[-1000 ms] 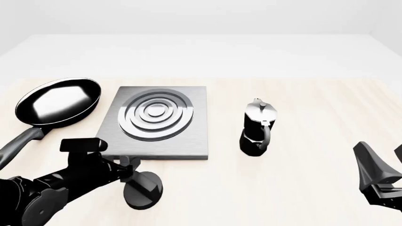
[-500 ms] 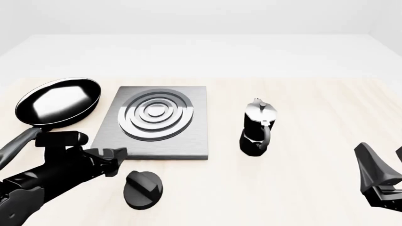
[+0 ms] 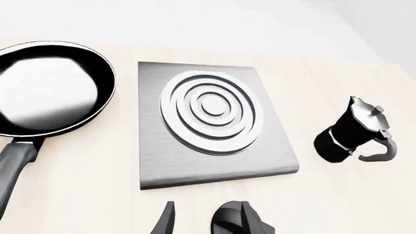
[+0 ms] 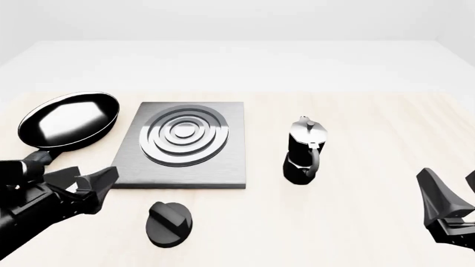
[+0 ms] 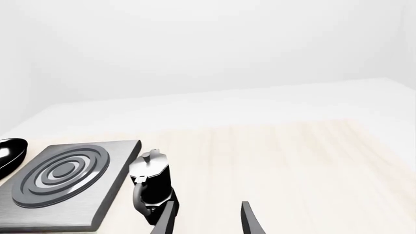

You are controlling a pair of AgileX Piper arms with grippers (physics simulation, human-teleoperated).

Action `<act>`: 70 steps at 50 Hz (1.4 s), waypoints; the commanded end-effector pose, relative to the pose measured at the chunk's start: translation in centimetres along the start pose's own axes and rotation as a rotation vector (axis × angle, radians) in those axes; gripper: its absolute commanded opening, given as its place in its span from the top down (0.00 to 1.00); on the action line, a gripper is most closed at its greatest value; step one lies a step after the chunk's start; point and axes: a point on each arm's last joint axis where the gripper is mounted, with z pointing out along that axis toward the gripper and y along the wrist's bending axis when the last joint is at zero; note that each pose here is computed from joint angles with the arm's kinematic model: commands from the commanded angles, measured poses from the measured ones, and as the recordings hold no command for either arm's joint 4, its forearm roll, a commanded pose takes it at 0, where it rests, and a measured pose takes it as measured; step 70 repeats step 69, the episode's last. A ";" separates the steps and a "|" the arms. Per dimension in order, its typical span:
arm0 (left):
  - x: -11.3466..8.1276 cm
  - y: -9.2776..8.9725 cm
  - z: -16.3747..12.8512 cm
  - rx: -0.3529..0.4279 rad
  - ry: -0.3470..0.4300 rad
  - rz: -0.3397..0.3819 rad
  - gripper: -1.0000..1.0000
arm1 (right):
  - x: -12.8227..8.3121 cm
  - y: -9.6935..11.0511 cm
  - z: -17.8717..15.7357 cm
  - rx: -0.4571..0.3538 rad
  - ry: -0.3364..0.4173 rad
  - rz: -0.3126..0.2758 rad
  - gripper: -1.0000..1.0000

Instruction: Turn on the stove.

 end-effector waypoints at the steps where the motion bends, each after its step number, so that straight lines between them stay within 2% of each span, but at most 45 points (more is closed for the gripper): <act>1: 0.3 0.1 -3.7 0.020 -0.111 0.015 0.00 | 0.0 0.0 0.2 -0.003 0.008 -0.006 0.00; 9: 1.8 0.5 -6.0 0.029 -0.159 -0.020 0.00 | 0.1 0.0 0.2 -0.003 0.010 -0.011 0.00; 10: 2.0 0.5 -7.2 0.055 -0.210 -0.056 0.00 | 0.1 0.0 0.2 -0.003 0.010 -0.014 0.00; 12: 2.3 0.5 -7.8 0.070 -0.226 -0.070 0.00 | 0.0 0.0 0.3 -0.003 0.010 -0.014 0.00; 13: 2.2 0.6 -7.8 0.051 -0.233 -0.039 0.00 | 0.1 0.0 0.3 -0.003 0.011 -0.014 0.00; 14: 2.0 0.5 -8.1 0.082 -0.261 -0.096 0.00 | 0.0 0.0 0.3 -0.004 0.012 -0.013 0.00; 15: 2.2 0.5 -7.9 0.069 -0.247 -0.064 0.00 | 0.1 0.0 0.3 -0.004 0.012 -0.013 0.00; 17: 2.0 0.5 -8.0 0.072 -0.278 -0.065 0.00 | 0.1 0.0 0.3 -0.004 0.013 -0.014 0.00; 19: 2.3 0.7 -7.8 0.035 -0.278 -0.032 0.00 | 0.1 0.0 0.3 -0.003 0.013 -0.015 0.00; 21: 2.3 0.7 -7.7 0.049 -0.275 -0.048 0.00 | 0.1 0.0 0.3 -0.003 0.012 -0.016 0.00; 22: 2.3 0.8 -7.7 0.026 -0.280 -0.017 0.00 | 0.1 0.0 0.3 -0.003 0.012 -0.016 0.00; 24: 2.7 0.9 -7.5 0.019 -0.268 -0.027 0.00 | 0.1 0.0 0.3 -0.002 0.012 -0.016 0.00; 25: 2.8 1.0 -7.4 0.002 -0.262 -0.004 0.00 | 0.1 0.0 0.3 -0.003 0.012 -0.017 0.00; 27: 2.8 1.0 -7.4 0.005 -0.264 -0.017 0.00 | 0.1 0.0 0.3 -0.003 0.012 -0.018 0.00; 33: 2.7 1.1 -7.5 -0.030 -0.259 0.014 0.00 | 0.1 0.0 0.4 0.002 0.018 -0.013 0.00; 54: 3.5 1.6 -7.1 -0.097 -0.238 0.007 0.00 | 0.1 0.0 0.5 0.000 0.024 -0.024 0.00; 59: 4.5 2.1 -6.4 -0.133 -0.222 0.050 0.00 | 0.1 0.1 0.7 -0.006 0.028 -0.024 0.00; 61: 4.6 2.2 -6.3 -0.143 -0.214 0.036 0.00 | 0.1 0.0 0.7 -0.006 0.029 -0.024 0.00; 64: 4.3 2.1 -6.5 -0.155 -0.221 0.062 0.00 | 0.1 0.1 0.8 -0.006 0.030 -0.024 0.00; 70: 4.3 2.2 -6.6 -0.179 -0.223 0.058 0.00 | 0.2 0.1 0.9 -0.008 0.034 -0.023 0.00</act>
